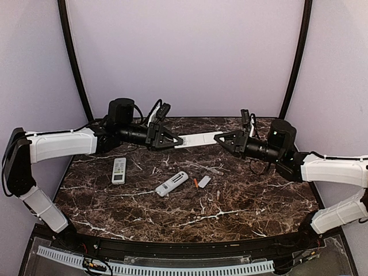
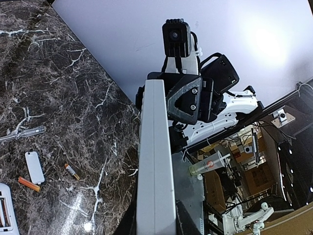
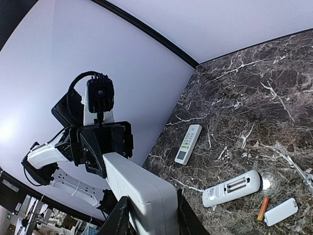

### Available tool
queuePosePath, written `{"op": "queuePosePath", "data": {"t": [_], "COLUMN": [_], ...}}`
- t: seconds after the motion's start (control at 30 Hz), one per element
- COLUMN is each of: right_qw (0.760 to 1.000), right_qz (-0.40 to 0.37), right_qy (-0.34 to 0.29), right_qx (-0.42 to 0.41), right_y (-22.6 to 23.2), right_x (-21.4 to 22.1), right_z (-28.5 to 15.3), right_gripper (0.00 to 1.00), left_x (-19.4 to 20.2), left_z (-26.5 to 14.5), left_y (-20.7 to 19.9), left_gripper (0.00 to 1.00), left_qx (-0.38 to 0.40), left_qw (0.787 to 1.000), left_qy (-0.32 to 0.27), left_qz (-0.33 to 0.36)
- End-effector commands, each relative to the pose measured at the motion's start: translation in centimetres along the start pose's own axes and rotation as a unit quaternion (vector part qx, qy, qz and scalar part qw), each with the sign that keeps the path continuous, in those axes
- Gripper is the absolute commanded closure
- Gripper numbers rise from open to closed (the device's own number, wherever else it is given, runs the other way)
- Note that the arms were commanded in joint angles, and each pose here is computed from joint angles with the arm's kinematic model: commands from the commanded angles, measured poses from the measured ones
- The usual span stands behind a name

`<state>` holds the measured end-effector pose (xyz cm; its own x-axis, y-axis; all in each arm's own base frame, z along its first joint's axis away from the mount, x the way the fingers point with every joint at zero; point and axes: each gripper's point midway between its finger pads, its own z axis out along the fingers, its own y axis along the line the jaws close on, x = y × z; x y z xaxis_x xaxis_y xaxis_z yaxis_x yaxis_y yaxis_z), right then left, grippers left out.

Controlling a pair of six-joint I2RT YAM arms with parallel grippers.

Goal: Unload the batteries from the remote control
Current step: Pass from the right arm to the left

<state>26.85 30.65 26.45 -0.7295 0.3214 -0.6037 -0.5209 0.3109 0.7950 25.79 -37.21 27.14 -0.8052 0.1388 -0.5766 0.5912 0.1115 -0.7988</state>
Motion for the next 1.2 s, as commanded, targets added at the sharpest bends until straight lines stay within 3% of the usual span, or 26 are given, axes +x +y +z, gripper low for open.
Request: {"op": "queuePosePath", "data": {"t": [0.0,0.43,0.83,1.17], "right_qw": [0.999,0.999,0.998,1.0], "right_qz": [0.005,0.015,0.01,-0.016], "right_qy": [-0.024,-0.03,-0.037,0.003], "right_qx": [0.029,0.03,0.039,0.004], "right_y": [-1.8,-2.5,-2.8,-1.1], "right_x": [-0.5,-0.9,-1.4,-0.7], "right_z": [-0.8,-2.0,-2.4,-2.1], "right_gripper": [0.73,0.76,0.65,0.58], "left_x": [0.1,0.4,0.7,0.7], "left_z": [0.2,0.5,0.7,0.7], "left_y": [-0.9,-0.5,-1.0,-1.0], "left_gripper": [1.0,1.0,1.0,1.0], "left_qx": [0.018,0.013,0.025,0.023], "left_qw": [0.999,0.999,0.999,0.999], "left_qy": [0.013,0.024,0.031,0.03], "left_qz": [0.023,0.023,0.023,0.021]}}
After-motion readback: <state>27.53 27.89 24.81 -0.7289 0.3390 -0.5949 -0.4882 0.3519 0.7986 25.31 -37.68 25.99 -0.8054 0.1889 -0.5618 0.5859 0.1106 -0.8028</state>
